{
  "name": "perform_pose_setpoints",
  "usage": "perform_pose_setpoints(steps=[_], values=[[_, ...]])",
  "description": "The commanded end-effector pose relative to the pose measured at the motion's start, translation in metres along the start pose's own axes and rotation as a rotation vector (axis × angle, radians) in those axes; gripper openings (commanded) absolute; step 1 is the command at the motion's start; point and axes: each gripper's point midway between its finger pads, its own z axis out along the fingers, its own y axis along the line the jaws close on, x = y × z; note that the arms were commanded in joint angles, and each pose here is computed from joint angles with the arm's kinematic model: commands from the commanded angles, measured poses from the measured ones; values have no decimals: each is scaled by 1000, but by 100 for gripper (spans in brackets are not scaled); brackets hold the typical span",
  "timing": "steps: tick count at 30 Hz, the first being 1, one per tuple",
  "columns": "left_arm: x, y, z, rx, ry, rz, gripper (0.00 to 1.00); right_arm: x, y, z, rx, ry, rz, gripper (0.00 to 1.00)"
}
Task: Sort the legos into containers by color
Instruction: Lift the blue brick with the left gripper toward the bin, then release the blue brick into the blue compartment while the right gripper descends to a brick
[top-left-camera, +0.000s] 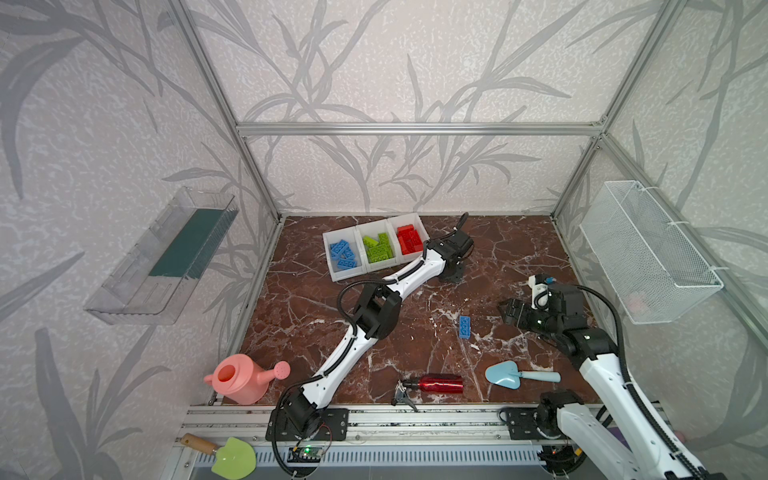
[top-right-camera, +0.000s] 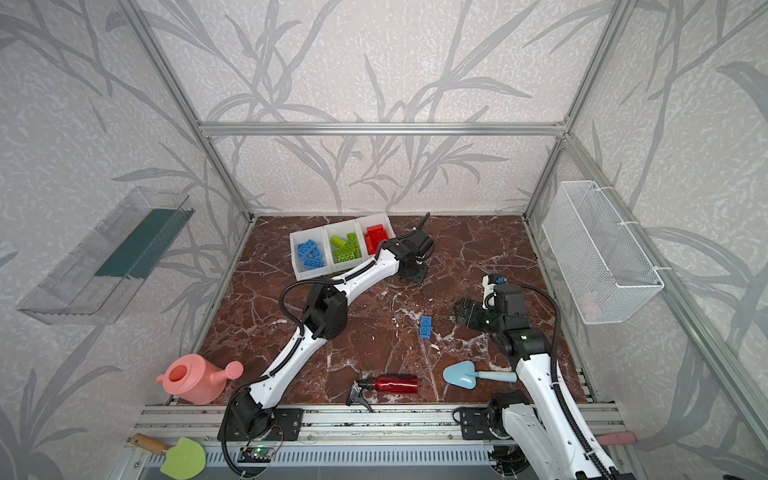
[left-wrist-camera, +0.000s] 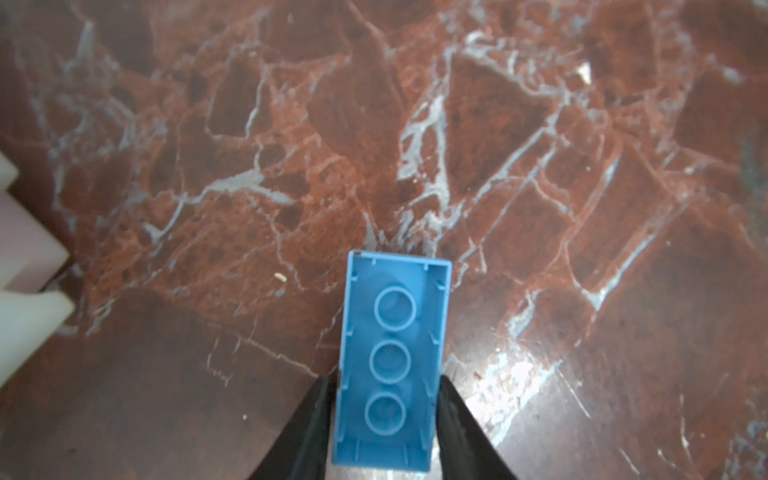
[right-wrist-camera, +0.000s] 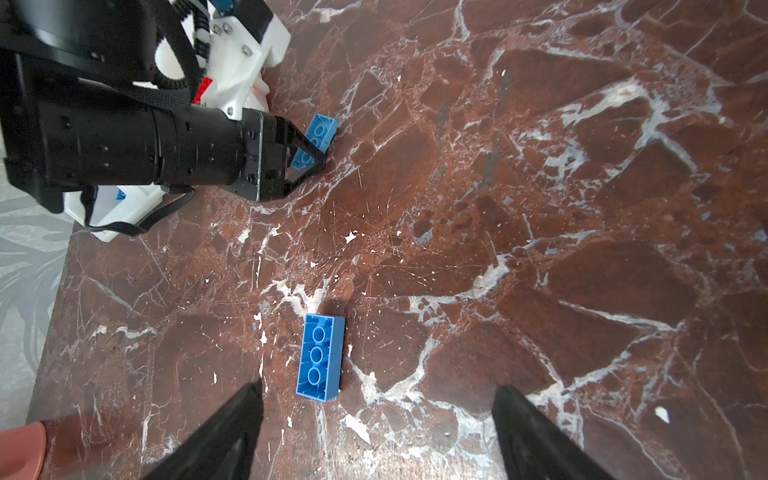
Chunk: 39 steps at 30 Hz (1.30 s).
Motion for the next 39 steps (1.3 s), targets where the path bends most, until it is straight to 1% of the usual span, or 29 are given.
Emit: perform_pose_setpoints(steps=[1, 5, 8, 12, 15, 18, 20, 24, 27, 31, 35, 39], values=[[7, 0, 6, -9, 24, 16, 39, -6, 6, -6, -15, -11, -18, 87], [8, 1, 4, -18, 27, 20, 33, -6, 7, -6, -20, -12, -14, 87], [4, 3, -5, -26, 20, 20, 30, -7, 8, -6, -25, -14, -13, 87], [-8, 7, -35, -38, -15, 2, 29, -9, 13, -6, -54, -15, -14, 87], [-19, 10, -64, -41, -61, -19, 29, -9, 15, -3, -60, -9, -1, 87], [-28, 23, -94, -63, -115, -65, 28, -8, 19, 2, -62, 1, -13, 87], [-29, 39, -115, -91, -140, -111, 28, -7, 25, 6, -61, 8, -34, 87], [-24, 69, -153, -105, -193, -186, 28, -3, 40, 19, -66, 28, -80, 87], [-12, 104, -177, -149, -208, -260, 29, -2, 54, 29, -85, 42, -102, 87], [12, 159, -206, -219, -220, -367, 29, -2, 71, 43, -107, 60, -130, 87], [47, 217, -216, -283, -222, -493, 29, 2, 88, 56, -128, 79, -159, 87], [76, 262, -209, -341, -172, -588, 29, 5, 101, 67, -138, 106, -181, 87]])
